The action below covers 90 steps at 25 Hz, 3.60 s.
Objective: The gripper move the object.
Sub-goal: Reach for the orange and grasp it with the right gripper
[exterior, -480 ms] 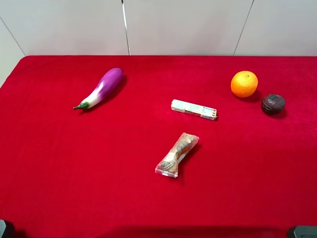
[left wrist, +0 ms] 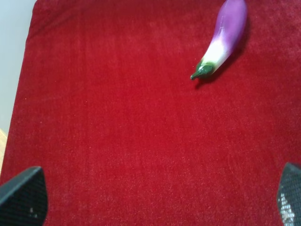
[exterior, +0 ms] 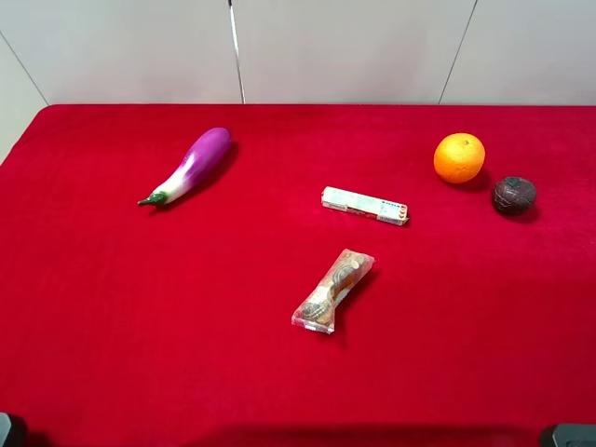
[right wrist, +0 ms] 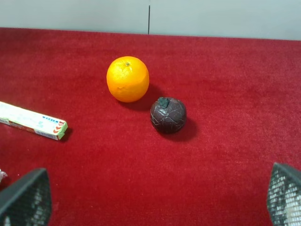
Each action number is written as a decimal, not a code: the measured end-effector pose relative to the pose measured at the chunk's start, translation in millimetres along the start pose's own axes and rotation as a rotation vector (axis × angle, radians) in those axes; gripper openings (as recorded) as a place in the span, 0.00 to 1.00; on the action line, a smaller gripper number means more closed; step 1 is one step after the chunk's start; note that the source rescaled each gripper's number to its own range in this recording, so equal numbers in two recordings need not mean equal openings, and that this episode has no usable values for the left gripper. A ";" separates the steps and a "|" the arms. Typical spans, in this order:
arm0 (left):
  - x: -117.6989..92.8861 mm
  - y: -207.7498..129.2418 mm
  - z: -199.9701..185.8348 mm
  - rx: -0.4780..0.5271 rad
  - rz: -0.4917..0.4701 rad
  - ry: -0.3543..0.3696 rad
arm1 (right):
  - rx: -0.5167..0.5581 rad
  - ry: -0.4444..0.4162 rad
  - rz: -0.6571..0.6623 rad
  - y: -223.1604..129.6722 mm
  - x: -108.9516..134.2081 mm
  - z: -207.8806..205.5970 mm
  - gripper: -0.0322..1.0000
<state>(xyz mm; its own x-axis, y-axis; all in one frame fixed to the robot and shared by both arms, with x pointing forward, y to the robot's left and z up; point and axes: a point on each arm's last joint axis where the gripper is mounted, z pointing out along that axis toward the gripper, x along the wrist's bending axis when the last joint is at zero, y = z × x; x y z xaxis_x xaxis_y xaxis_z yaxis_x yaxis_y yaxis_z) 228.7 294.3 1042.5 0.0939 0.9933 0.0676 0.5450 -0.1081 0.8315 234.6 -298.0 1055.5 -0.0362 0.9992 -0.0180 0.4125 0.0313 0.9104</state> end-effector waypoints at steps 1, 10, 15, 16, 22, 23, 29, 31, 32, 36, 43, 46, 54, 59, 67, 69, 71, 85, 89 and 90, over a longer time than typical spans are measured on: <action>0.0 0.0 0.0 0.000 0.000 0.000 | 0.000 0.000 0.000 0.0 0.0 0.0 1.00; 0.0 0.0 0.0 0.000 0.000 0.000 | 0.087 0.013 -0.001 28.2 0.3 12.0 1.00; 0.0 0.0 0.0 0.000 0.000 0.000 | 0.179 0.017 0.000 62.6 -0.5 32.9 1.00; 0.0 0.0 0.0 0.000 0.000 0.000 | 0.202 0.018 0.000 69.2 -0.7 38.8 1.00; 0.0 0.0 0.0 0.000 0.000 0.000 | 0.332 0.021 -0.001 102.8 -1.8 79.1 1.00; 0.0 0.0 0.0 0.000 0.000 0.000 | 0.353 0.022 -0.001 108.5 -2.0 87.1 1.00; 0.0 0.0 0.0 0.000 0.000 0.000 | 0.431 0.026 -0.006 142.1 -3.0 129.5 1.00; 0.0 0.0 0.0 0.000 0.000 0.000 | 0.450 0.029 -0.007 154.8 -3.2 142.1 1.00; 0.0 0.0 0.0 0.000 0.000 0.000 | 0.467 0.030 -0.007 159.3 -3.4 148.8 1.00; 0.0 0.0 0.0 0.000 0.000 0.000 | 0.518 0.033 -0.008 179.8 -3.9 171.6 1.00; 0.0 0.0 0.0 0.000 0.000 0.000 | 0.618 0.043 -0.003 201.2 -4.0 214.8 1.00; 0.0 0.0 0.0 0.000 0.000 0.000 | 0.677 0.066 0.011 201.7 -2.0 238.6 1.00; 0.0 0.0 0.0 0.000 0.000 0.000 | 0.787 0.154 0.058 188.0 6.2 300.2 1.00; 0.0 0.0 0.0 0.000 0.000 0.000 | 0.843 0.158 0.066 171.7 7.9 330.5 1.00; 0.0 0.0 0.0 0.000 0.000 0.000 | 0.899 0.171 0.074 142.8 9.5 369.2 1.00; 0.0 0.0 0.0 0.000 -0.001 0.000 | 0.913 0.174 0.081 134.2 10.0 379.4 1.00; 0.0 0.0 0.0 0.000 -0.001 0.000 | 0.932 0.178 0.086 124.5 10.7 389.4 1.00; 0.0 0.0 0.0 0.000 0.000 0.000 | 0.974 0.182 0.092 87.0 11.7 438.6 1.00; 0.0 0.0 0.0 0.000 0.000 0.000 | 0.996 0.182 0.094 78.0 11.9 449.1 1.00; 0.0 0.0 0.0 0.000 0.000 0.000 | 1.000 0.182 0.095 76.2 11.9 451.0 1.00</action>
<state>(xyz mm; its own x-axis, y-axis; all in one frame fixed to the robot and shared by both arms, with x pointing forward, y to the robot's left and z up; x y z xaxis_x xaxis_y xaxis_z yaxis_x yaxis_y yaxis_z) 228.7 294.3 1042.5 0.0938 0.9933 0.0675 0.5450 -0.1080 0.8315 676.1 -272.2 938.3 -0.0677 0.9822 0.1754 0.9890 0.0430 0.1414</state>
